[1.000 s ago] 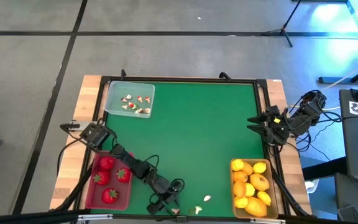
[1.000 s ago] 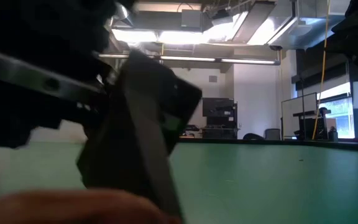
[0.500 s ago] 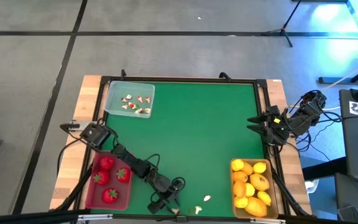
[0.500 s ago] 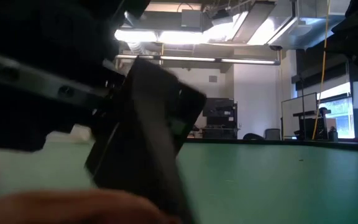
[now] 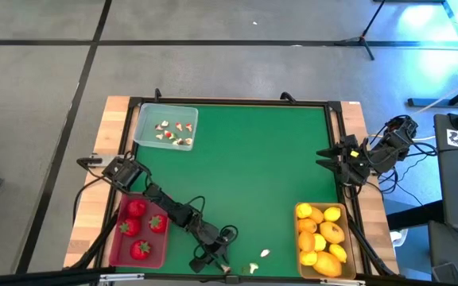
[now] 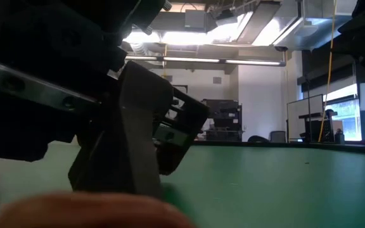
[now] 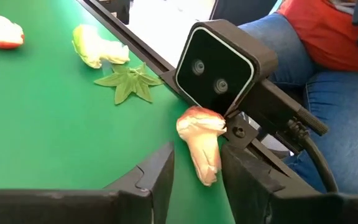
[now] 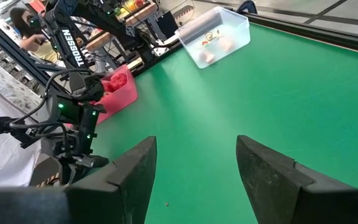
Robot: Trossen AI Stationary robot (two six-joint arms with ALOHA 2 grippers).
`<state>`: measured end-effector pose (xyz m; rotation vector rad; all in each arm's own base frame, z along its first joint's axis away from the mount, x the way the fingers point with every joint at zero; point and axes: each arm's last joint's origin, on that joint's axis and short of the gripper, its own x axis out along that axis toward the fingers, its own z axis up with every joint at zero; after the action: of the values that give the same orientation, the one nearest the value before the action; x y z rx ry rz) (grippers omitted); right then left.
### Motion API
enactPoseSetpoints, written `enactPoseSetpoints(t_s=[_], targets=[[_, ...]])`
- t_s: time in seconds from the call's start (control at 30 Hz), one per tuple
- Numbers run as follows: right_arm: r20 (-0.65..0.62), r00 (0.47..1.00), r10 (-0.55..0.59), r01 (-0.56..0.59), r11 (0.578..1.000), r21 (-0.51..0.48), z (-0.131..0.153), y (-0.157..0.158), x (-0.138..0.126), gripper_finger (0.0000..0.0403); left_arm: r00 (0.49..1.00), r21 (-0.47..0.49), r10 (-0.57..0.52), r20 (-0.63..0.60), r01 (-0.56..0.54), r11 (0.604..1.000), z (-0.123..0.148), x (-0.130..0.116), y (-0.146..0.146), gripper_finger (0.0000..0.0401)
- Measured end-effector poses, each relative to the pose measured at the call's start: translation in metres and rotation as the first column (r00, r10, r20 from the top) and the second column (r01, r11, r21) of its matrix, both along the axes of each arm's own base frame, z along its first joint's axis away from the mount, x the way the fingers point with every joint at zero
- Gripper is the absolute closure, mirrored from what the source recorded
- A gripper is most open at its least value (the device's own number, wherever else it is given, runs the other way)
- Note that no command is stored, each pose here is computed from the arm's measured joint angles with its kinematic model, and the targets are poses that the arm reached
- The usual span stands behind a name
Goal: Sort produce into baskets
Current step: Put the brown mushroom into the white bin
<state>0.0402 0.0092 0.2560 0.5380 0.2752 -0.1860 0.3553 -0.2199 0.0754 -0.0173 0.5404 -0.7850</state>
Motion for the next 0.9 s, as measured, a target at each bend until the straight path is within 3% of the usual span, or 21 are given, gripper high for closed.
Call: enactPoseSetpoints(t_s=[0.37,0.5,0.67,0.9], targets=[[0.001,1.0,-0.004,0.004,1.0,0.017,0.0,0.0,0.0,0.0182,0.996,0.013,0.08,-0.031,-0.079,0.997,0.022,0.008,0.02,0.031],[-0.001,1.0,0.004,-0.004,1.0,0.022,0.0,0.0,0.0,0.0182,0.996,0.018,0.063,-0.056,-0.062,0.998,0.026,0.006,0.023,0.0311],[-0.001,1.0,0.003,-0.003,1.0,0.024,0.0,0.0,0.0,0.0182,0.995,0.024,0.055,-0.087,-0.053,0.998,0.024,-0.001,0.012,0.028],[-0.001,1.0,0.003,-0.003,1.0,0.024,0.0,0.0,0.0,0.0182,0.981,0.031,0.151,-0.124,-0.149,0.988,0.023,0.0,0.015,0.0194]])
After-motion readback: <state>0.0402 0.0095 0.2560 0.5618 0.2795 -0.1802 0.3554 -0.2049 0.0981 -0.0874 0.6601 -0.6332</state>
